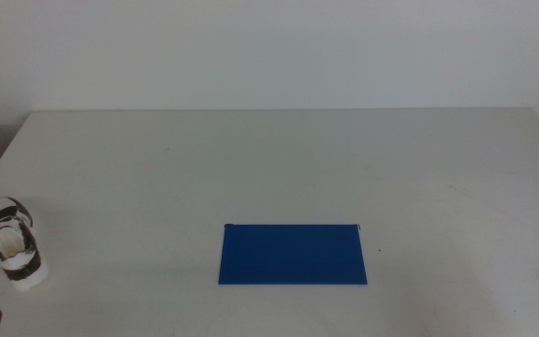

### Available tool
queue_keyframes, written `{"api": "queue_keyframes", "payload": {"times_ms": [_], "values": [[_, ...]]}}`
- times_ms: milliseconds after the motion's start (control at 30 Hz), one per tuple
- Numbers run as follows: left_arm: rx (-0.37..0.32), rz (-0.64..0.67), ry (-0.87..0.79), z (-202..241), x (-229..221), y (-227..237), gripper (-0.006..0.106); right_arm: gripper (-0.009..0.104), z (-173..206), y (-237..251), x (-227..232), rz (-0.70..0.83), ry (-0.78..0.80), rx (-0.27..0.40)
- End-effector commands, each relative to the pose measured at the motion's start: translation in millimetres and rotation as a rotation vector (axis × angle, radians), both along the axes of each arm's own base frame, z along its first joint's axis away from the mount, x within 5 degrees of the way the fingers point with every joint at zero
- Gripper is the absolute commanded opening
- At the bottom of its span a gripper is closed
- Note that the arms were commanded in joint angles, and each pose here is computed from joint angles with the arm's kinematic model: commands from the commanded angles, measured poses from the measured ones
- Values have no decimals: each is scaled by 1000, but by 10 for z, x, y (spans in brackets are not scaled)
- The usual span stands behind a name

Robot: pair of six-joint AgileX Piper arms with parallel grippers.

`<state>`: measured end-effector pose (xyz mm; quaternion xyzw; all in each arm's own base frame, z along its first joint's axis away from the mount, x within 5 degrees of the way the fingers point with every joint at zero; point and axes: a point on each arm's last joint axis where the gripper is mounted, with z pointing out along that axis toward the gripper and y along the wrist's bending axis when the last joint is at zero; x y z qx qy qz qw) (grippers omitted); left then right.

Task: Use one arm to grab the shoe from the table and place it on the mat.

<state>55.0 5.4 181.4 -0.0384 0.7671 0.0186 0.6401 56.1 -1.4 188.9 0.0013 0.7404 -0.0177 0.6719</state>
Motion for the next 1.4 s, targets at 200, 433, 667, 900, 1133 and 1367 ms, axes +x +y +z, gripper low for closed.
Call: {"api": "queue_keyframes", "payload": {"times_ms": [200,433,667,900,1133,1367], "values": [[-18,-28,-198,195,13,-24,94,66,116,-5,-16,-7,-109,-25],[-28,-26,-171,478,91,-21,94,66,116,-5,-16,-7,-109,-25],[-42,-25,-141,853,270,-14,94,66,116,-5,-16,-7,-109,-25],[-105,-18,-129,1227,516,-4,94,66,116,-5,-16,-7,-109,-25],[-116,-5,-86,1579,670,11,94,66,116,-5,-16,-7,-109,-25],[-120,34,89,1853,761,40,94,66,116,-5,-16,-7,-109,-25]]}}
